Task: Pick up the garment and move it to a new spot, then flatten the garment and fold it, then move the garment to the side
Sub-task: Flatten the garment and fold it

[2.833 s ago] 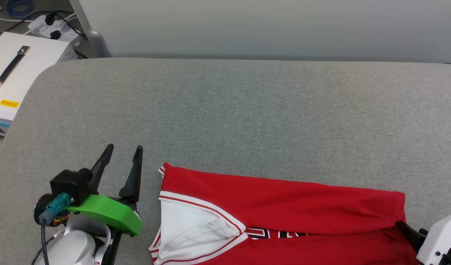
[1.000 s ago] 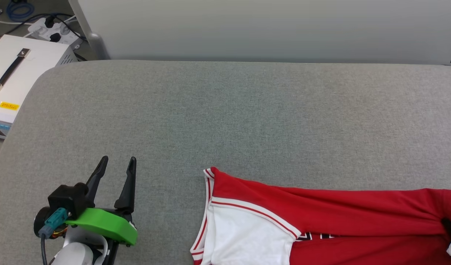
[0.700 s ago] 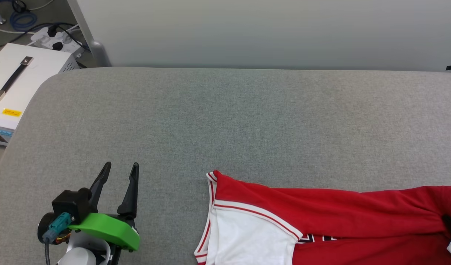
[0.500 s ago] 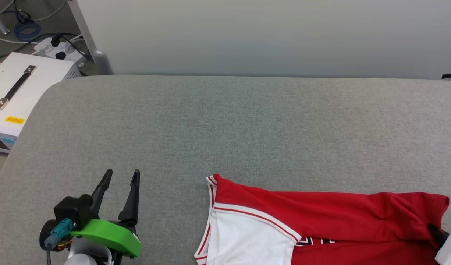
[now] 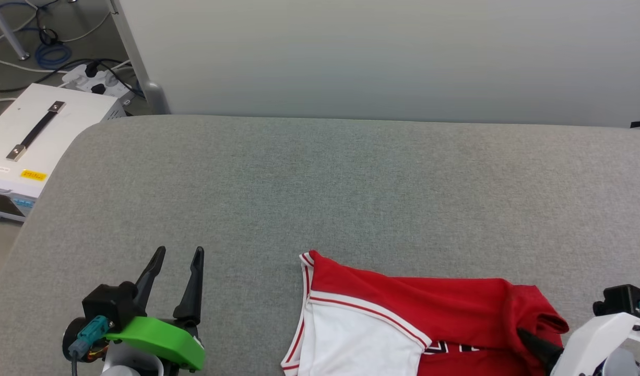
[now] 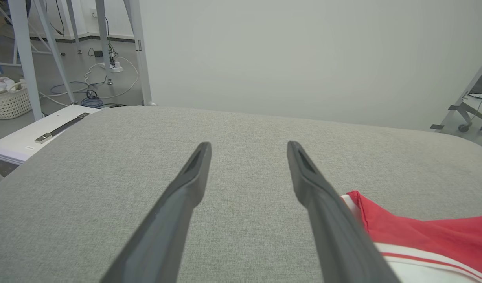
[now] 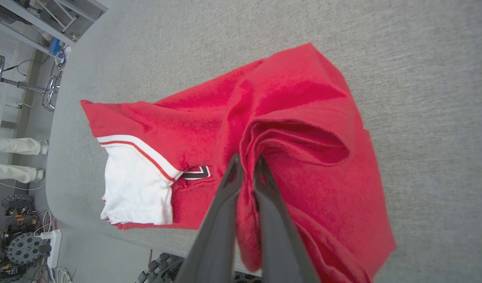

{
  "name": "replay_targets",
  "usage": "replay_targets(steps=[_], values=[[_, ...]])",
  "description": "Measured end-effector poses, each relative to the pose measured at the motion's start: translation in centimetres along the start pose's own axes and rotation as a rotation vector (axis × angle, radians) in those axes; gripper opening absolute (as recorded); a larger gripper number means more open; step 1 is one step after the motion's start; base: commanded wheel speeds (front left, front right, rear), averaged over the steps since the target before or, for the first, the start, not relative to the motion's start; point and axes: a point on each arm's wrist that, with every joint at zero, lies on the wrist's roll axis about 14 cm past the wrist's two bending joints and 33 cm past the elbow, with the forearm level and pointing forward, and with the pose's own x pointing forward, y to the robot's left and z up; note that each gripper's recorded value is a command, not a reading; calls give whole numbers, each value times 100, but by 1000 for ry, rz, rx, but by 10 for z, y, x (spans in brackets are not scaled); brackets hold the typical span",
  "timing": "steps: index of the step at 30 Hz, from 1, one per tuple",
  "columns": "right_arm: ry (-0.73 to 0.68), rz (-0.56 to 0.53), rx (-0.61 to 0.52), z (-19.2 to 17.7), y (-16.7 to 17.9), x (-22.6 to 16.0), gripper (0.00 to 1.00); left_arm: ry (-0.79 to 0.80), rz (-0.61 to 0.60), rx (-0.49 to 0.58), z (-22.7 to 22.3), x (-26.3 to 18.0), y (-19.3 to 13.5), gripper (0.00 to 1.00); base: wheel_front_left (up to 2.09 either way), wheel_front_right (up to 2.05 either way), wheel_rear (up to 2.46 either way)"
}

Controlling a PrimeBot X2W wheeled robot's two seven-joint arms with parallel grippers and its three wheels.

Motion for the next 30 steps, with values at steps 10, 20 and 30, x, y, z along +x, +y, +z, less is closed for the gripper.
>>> replay_targets(steps=[10, 20, 30], values=[[67, 300, 128, -25, 77, 25, 0, -14, 52, -2, 4, -11, 16, 100, 0, 0, 0], [103, 483, 149, -46, 154, 65, 0, -26, 103, 6, 9, -24, 31, 100, 0, 0, 0], [186, 453, 56, -68, 170, 103, 0, -7, 154, 6, 3, -37, 45, 100, 0, 0, 0]])
